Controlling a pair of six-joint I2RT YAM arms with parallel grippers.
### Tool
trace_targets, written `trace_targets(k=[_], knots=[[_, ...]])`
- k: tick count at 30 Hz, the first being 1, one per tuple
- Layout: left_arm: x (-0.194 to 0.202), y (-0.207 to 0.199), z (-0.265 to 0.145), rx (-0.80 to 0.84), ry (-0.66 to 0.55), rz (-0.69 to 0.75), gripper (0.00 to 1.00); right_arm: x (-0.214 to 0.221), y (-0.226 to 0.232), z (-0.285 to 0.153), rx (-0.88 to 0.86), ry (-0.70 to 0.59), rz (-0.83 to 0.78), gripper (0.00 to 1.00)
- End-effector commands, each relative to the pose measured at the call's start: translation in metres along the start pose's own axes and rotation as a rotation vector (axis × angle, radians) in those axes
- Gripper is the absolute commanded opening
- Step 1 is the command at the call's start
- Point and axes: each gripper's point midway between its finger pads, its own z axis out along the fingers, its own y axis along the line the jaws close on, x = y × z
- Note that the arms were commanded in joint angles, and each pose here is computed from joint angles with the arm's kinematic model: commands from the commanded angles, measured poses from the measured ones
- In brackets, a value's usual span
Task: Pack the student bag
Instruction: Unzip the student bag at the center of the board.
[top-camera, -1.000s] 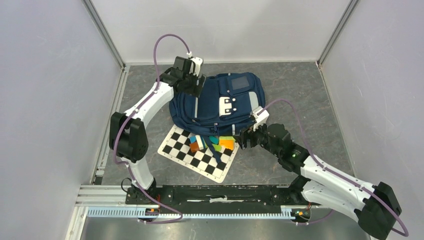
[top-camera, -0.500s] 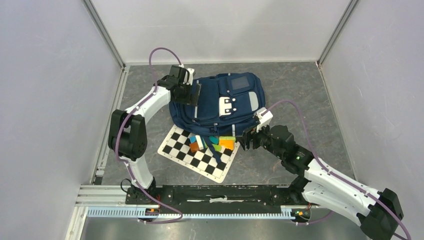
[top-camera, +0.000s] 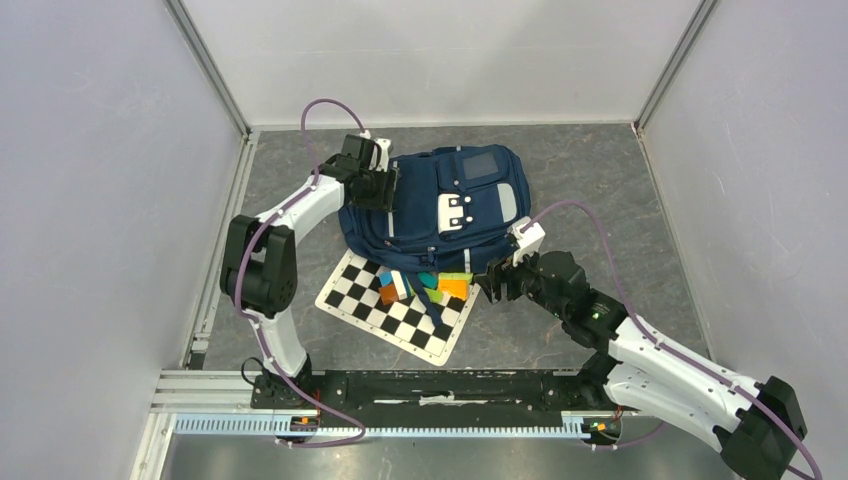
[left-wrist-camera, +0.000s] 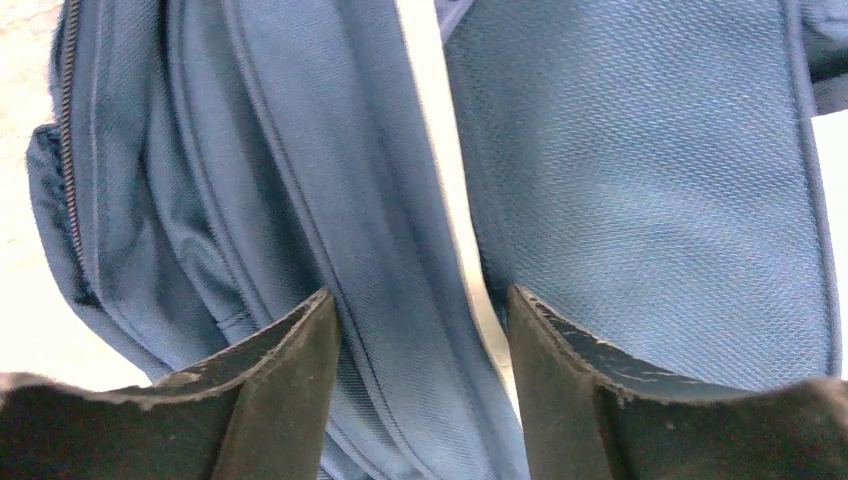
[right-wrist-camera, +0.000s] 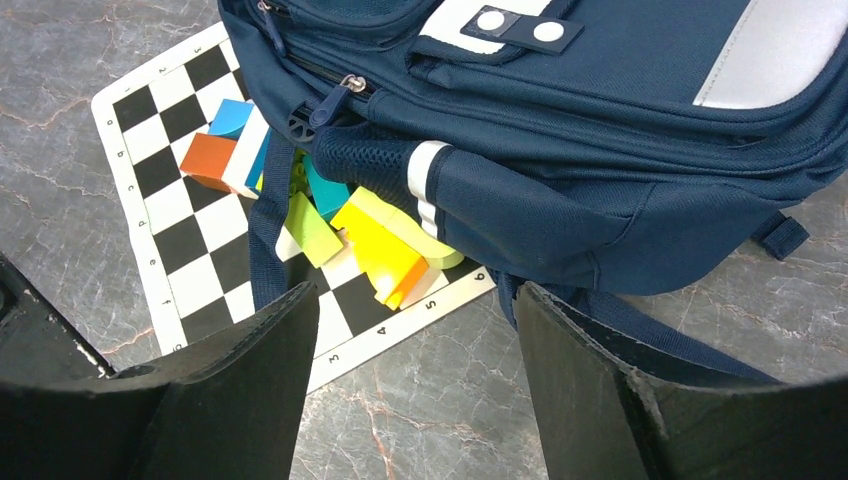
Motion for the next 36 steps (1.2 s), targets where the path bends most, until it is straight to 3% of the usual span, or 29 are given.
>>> trace_targets(k=[1, 15, 20, 25, 29, 36], knots=[[-0.016, 0.003, -0.008, 0.012, -0.071, -0.042, 0.61, -0.005, 0.0, 0.001, 0.008, -0.013, 0.009, 0.76], [-0.011, 0.003, -0.008, 0.115, -0.053, -0.111, 0.32, -0.005, -0.015, 0.003, 0.092, 0.01, -0.013, 0.79], [-0.006, -0.005, -0.005, 0.184, -0.038, -0.144, 0.02, -0.016, -0.031, -0.001, 0.186, -0.016, -0.038, 0.84], [0.003, -0.025, -0.014, 0.284, -0.045, -0.23, 0.02, -0.039, -0.023, 0.009, 0.17, -0.032, -0.042, 0.8], [0.016, -0.024, -0.02, 0.264, -0.039, -0.27, 0.02, -0.061, -0.009, 0.03, 0.161, -0.046, -0.078, 0.8], [0.028, -0.009, -0.007, 0.228, -0.001, -0.301, 0.02, -0.097, 0.036, 0.095, 0.122, -0.053, -0.202, 0.83]])
